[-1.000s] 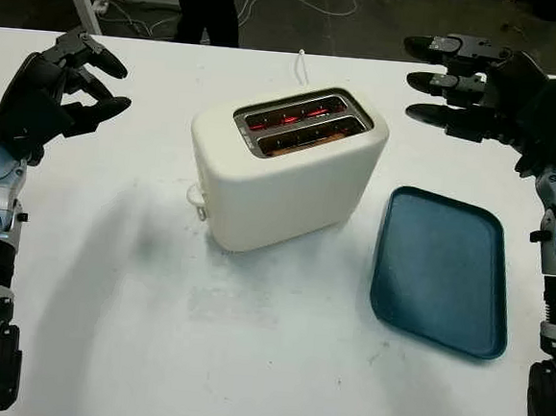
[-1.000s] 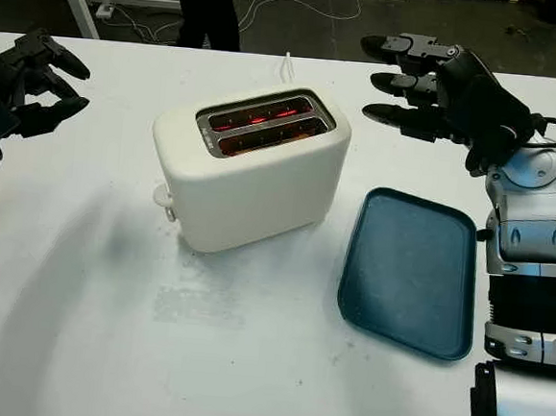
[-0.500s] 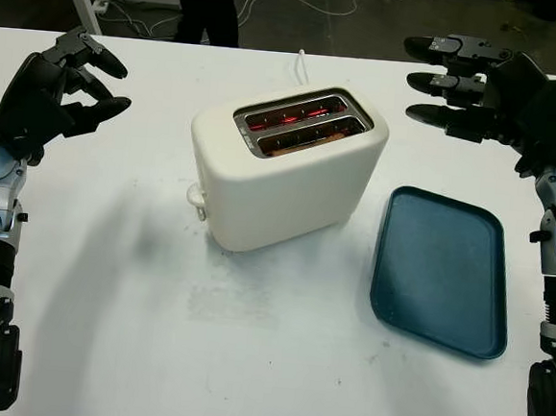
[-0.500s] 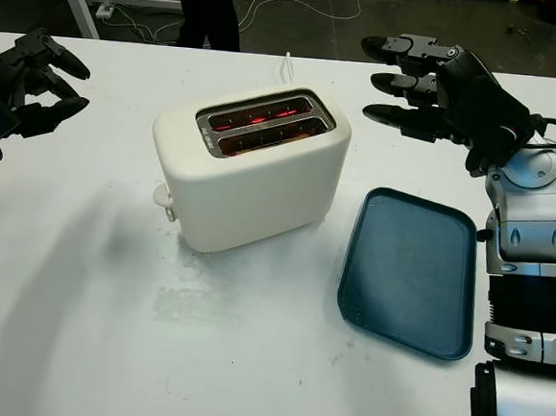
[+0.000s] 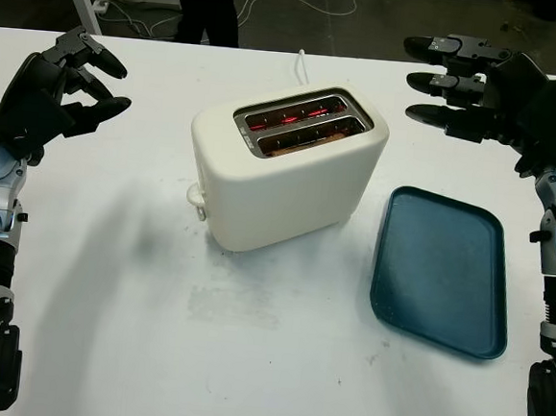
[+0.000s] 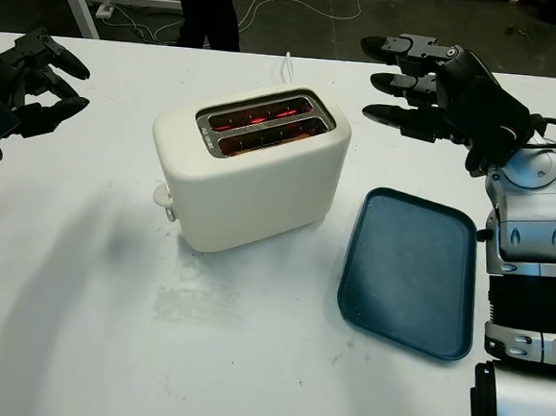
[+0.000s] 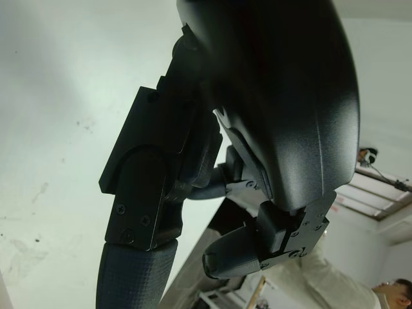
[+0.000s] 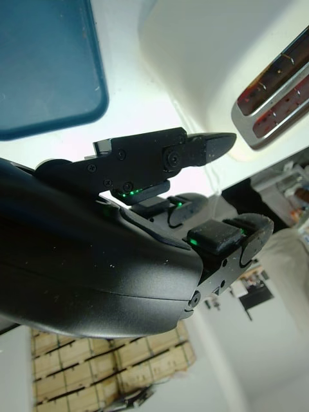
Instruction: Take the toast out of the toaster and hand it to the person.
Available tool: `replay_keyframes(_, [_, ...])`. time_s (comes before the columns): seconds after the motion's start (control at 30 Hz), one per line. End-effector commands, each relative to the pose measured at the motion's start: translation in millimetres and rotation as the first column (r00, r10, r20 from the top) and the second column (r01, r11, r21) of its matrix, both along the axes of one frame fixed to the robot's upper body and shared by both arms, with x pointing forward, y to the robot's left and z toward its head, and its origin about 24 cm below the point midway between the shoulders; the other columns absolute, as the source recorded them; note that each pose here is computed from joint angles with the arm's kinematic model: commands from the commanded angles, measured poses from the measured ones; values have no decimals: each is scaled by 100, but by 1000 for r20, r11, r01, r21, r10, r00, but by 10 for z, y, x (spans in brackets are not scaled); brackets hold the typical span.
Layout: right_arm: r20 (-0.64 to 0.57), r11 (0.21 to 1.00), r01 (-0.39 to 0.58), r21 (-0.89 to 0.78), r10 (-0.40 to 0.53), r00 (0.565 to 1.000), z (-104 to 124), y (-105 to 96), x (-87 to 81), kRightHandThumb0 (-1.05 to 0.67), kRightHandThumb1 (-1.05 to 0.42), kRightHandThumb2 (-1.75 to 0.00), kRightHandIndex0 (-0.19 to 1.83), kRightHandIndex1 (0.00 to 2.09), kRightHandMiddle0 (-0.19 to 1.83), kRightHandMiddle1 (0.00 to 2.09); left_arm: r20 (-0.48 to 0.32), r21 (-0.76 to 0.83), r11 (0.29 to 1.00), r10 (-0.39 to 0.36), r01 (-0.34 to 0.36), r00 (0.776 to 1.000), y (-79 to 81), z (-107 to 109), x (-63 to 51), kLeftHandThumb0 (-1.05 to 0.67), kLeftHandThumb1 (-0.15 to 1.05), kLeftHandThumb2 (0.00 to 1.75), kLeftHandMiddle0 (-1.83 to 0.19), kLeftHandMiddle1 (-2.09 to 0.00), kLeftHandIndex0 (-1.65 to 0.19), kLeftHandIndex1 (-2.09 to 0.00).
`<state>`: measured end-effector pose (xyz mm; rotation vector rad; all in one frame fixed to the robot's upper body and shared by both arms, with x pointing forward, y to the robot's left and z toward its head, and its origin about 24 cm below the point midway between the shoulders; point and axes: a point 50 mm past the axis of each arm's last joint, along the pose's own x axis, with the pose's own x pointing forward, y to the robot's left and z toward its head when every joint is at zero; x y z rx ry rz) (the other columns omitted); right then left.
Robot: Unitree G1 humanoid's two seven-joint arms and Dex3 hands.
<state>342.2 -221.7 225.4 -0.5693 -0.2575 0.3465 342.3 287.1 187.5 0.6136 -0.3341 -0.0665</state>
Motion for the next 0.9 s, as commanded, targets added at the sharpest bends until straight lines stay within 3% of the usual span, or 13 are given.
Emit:
replay_keyframes(0.0, [14, 1000, -9, -1, 9, 1000, 23, 14, 0, -17, -92, -8, 54, 1, 51, 0, 15, -16, 1000, -7, 7, 1000, -2, 35, 11, -105, 92, 18, -30, -158, -23, -152])
replay_keyframes(0.87, [14, 1000, -6, -5, 6, 1000, 10, 7, 0, -22, -92, -7, 54, 1, 52, 0, 14, -22, 1000, -6, 7, 1000, 3, 20, 2, -105, 92, 18, -29, -158, -22, -151])
